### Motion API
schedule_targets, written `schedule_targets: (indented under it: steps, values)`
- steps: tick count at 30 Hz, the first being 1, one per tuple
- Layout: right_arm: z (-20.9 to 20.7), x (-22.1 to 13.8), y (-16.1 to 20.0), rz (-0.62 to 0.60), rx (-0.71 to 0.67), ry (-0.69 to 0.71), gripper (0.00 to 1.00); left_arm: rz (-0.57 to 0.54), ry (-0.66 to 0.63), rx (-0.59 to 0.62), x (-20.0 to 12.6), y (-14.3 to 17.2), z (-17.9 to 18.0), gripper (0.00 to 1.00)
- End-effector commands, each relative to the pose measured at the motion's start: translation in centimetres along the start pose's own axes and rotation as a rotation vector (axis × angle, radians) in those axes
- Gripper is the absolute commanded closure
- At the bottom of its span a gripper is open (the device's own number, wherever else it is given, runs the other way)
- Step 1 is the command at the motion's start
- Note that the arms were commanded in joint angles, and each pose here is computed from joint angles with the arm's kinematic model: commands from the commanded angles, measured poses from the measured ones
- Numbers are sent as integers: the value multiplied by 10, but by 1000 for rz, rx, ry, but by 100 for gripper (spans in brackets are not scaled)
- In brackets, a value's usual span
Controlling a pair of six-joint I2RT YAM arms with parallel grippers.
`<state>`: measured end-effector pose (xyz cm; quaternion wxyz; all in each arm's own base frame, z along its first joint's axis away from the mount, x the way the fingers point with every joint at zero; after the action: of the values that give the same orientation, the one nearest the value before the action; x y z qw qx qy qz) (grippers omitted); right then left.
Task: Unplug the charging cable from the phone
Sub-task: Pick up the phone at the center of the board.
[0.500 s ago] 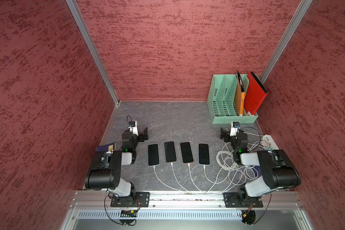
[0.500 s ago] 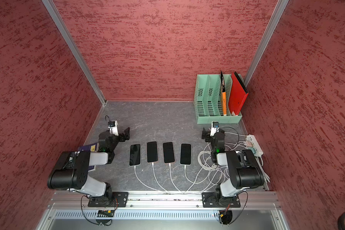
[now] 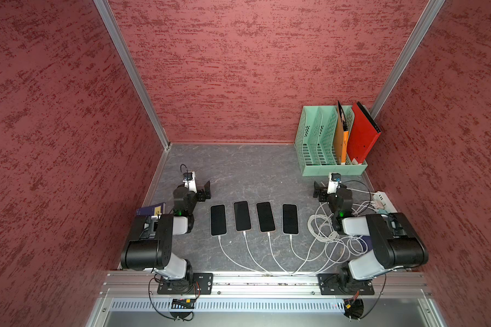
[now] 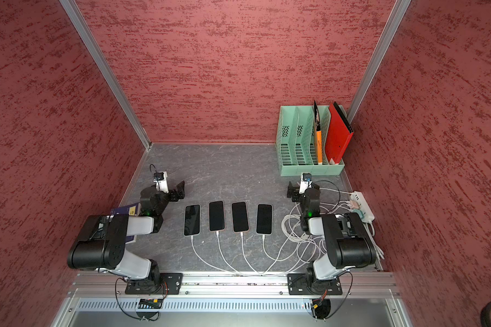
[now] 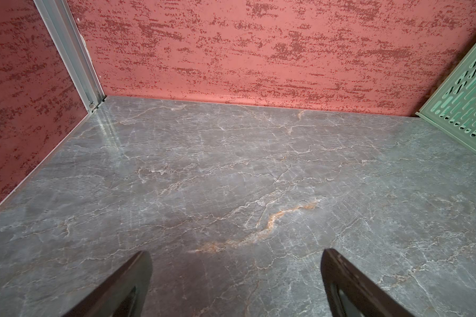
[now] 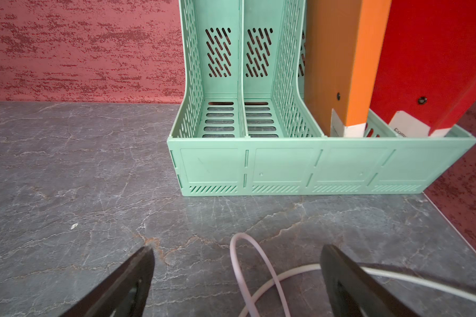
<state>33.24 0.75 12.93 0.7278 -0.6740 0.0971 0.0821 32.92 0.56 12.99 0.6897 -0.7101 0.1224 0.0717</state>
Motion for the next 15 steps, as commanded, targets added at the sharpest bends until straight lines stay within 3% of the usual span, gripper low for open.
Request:
schedule_targets:
  steps: [1, 4, 6, 8, 12, 15]
  values:
    - [-1, 3, -6, -13, 10, 0, 2, -19, -1, -3, 3, -5, 2, 0]
    - [-2, 4, -7, -12, 18, 11, 1, -17, -9, 2, 3, -6, 1, 0]
    - [-11, 1, -15, 7, 43, 104, 1, -24, -53, -5, 1, -12, 4, 0]
    - [-15, -5, -51, 31, 70, 197, 2, 28, -111, -26, -3, -34, 8, 0]
    - [-12, -52, -142, 19, 368, 247, 1, -17, -283, -179, -11, -80, 23, 0]
    - [-23, -77, -140, 25, 571, 340, 2, 34, -232, -304, -4, -86, 13, 0]
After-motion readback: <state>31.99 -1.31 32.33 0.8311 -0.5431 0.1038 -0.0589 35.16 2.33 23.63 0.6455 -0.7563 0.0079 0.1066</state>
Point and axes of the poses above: each gripper's point midway between its finger pads, its own x axis out along the fingers, its own z axis along the line the jaws close on, y = z × x, the point moved 7 cm from there along -x, back along the fingers, and after that the axes turned 4 degrees about x, right-handed, at the moved point
